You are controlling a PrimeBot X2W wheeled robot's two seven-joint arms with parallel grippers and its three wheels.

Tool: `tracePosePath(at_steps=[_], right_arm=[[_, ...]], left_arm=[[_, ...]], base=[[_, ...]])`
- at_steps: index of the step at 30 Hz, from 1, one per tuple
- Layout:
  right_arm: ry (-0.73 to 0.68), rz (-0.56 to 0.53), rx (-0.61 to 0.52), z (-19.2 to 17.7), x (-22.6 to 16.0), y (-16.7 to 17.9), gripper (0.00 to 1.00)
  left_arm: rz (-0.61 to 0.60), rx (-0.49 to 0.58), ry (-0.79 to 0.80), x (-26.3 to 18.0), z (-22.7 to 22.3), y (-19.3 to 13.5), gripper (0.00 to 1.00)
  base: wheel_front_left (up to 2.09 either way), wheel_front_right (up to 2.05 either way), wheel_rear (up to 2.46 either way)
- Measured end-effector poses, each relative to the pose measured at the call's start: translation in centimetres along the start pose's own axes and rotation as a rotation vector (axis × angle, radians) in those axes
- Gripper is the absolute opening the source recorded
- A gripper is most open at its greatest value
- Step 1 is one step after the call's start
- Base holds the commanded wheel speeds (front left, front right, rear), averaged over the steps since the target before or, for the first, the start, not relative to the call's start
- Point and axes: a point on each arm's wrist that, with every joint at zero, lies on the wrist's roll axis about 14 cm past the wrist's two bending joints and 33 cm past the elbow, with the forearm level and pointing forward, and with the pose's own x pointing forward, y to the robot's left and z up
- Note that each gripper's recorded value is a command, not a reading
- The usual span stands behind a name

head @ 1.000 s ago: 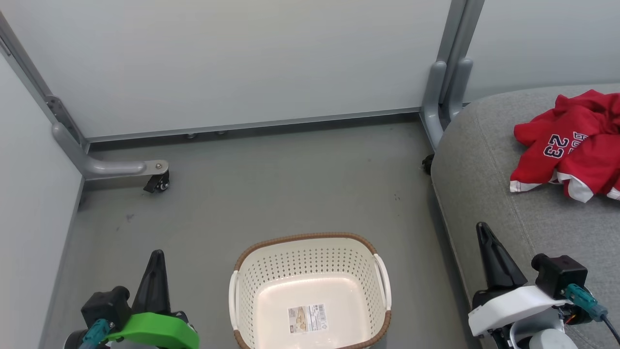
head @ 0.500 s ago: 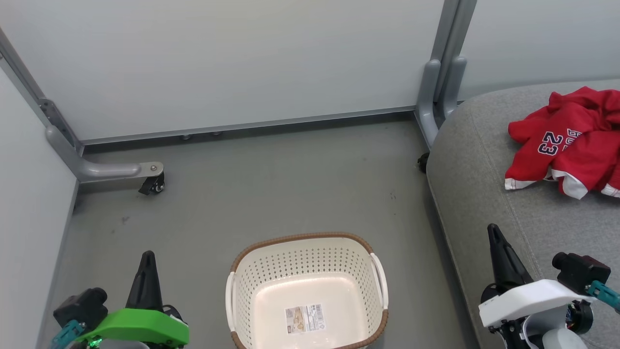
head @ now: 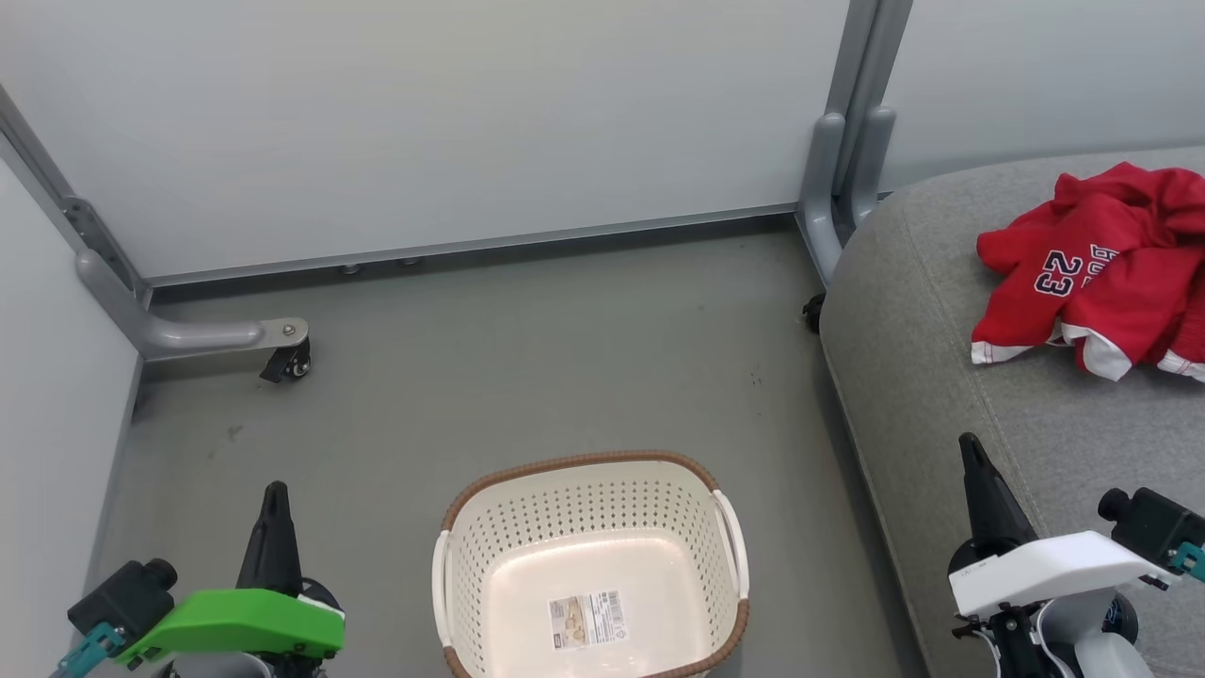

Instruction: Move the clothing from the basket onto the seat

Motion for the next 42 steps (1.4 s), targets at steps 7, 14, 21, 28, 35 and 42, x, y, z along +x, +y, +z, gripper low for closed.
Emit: tracePosePath(at_steps=[7,14,21,28,35,42], right_arm=[[0.001,-0.02,0.091,0.2,0.0,-0.5,0.0],[-0.002,-0.037,0.191,0.5,0.0,-1.0,0.0],[-0.006,-0.048,0.273,0.7,0.0,-1.3,0.0],[-0.007,-0.059,0.348,0.8,-0.1,-1.7,0.0],[-0.012,-0.066,0.42,1.1,-0.2,-2.0,0.0],[-0.02,-0.067,0.488,1.4,-0.1,-2.2,0.0]], left_arm=[[-0.003,-0.093,0.004,0.4,0.2,-0.3,0.0],[-0.008,-0.193,0.014,0.7,0.2,-0.5,0.0],[-0.014,-0.274,0.021,1.0,0.3,-0.7,0.0],[-0.02,-0.353,0.028,1.3,0.3,-1.0,0.0],[-0.033,-0.424,0.035,1.6,0.4,-1.4,0.0],[-0.043,-0.49,0.043,1.8,0.4,-1.6,0.0]], base=[[0.0,0.0,0.0],[0.0,0.0,0.0],[0.0,0.0,0.0],[0.0,0.0,0.0],[0.0,0.0,0.0],[0.0,0.0,0.0]])
